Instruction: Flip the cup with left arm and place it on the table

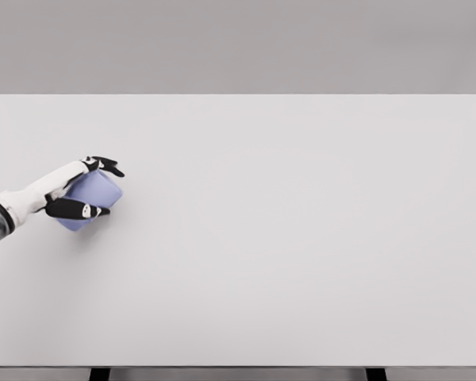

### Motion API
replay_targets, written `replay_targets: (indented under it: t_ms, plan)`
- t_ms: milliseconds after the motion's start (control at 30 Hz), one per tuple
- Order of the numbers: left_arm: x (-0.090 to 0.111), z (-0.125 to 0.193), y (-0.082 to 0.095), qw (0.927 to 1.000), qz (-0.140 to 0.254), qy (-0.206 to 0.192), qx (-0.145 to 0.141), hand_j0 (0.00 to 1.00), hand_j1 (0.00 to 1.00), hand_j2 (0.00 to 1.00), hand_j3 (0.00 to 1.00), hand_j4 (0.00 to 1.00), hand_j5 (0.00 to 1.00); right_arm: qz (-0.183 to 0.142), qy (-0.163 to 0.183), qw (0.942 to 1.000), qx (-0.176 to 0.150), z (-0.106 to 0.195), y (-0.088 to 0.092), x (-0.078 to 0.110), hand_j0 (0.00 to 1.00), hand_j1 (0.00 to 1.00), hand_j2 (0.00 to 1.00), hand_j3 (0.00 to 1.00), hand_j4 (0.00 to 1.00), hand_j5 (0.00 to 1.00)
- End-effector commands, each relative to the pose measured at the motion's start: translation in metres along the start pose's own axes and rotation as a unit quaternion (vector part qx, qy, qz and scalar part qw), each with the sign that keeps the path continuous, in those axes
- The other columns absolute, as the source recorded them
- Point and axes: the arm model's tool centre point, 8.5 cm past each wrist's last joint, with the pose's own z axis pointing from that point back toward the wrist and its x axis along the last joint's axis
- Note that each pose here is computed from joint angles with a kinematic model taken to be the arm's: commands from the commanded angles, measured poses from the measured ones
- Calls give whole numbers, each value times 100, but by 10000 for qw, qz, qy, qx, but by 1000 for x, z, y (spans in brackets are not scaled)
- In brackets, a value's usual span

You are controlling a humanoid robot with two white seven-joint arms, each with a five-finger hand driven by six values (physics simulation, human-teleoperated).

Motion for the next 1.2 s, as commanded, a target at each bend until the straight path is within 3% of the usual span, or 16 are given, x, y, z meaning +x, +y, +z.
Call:
replay_targets:
  t_ms: [0, 233, 333, 400, 500, 600, 667, 733, 867, 933, 1000, 1067, 1167]
  plan:
    - [3, 3, 4, 9998, 134, -167, 2, 64, 64, 64, 64, 64, 64, 5, 0, 10000, 1, 0, 0, 0, 100, 100, 100, 100, 100, 100]
    - [6, 12, 16, 9917, 413, -1202, 182, 66, 66, 66, 66, 66, 66, -3, -1, 10000, 0, 0, 0, 0, 100, 100, 100, 100, 100, 100]
    - [-9, 20, 20, 9861, 553, -1528, 346, 66, 66, 66, 66, 66, 66, -3, -1, 10000, 0, 0, 0, 0, 100, 100, 100, 100, 100, 100]
    - [-18, 24, 13, 9834, 581, -1712, 166, 66, 66, 66, 66, 66, 66, -3, -1, 10000, 0, 0, 0, 0, 100, 100, 100, 100, 100, 100]
    - [-27, 30, 8, 9720, 654, -2256, 35, 66, 66, 66, 66, 66, 66, -3, -1, 10000, 0, 0, 0, 0, 100, 100, 100, 100, 100, 100]
    - [-32, 23, -14, 9634, 803, -2487, -595, 66, 66, 66, 66, 66, 66, -3, -1, 10000, 0, 0, 0, 0, 100, 100, 100, 100, 100, 100]
    - [-38, 15, -26, 9601, 920, -2510, -817, 66, 66, 66, 66, 66, 66, -3, -1, 10000, 0, 0, 0, 0, 100, 100, 100, 100, 100, 100]
    - [-38, 0, -33, 9566, 1097, -2604, -710, 66, 66, 66, 66, 66, 66, -3, -1, 10000, 0, 0, 0, 0, 100, 100, 100, 100, 100, 100]
    - [-33, -26, -33, 9507, 1322, -2768, -454, 66, 66, 66, 66, 66, 66, -3, -1, 10000, 0, 0, 0, 0, 100, 100, 100, 100, 100, 100]
    - [-39, -49, -21, 9470, 1611, -2780, -34, 66, 66, 66, 66, 66, 66, -2, -8, 10000, 0, 0, 0, 1, 100, 100, 100, 100, 100, 100]
    - [-42, -67, -16, 9438, 1832, -2745, 197, 66, 66, 66, 66, 66, 66, -3, -1, 10000, 0, 0, 0, 0, 100, 100, 100, 100, 100, 100]
    - [-47, -69, -19, 9445, 1887, -2680, 208, 66, 66, 66, 66, 66, 66, -3, -1, 10000, 0, 0, 0, 0, 100, 100, 100, 100, 100, 100]
    - [-43, -84, -33, 9398, 2074, -2711, 179, 66, 66, 66, 66, 66, 66, -3, -1, 10000, 0, 0, 0, 0, 100, 100, 100, 100, 100, 100]
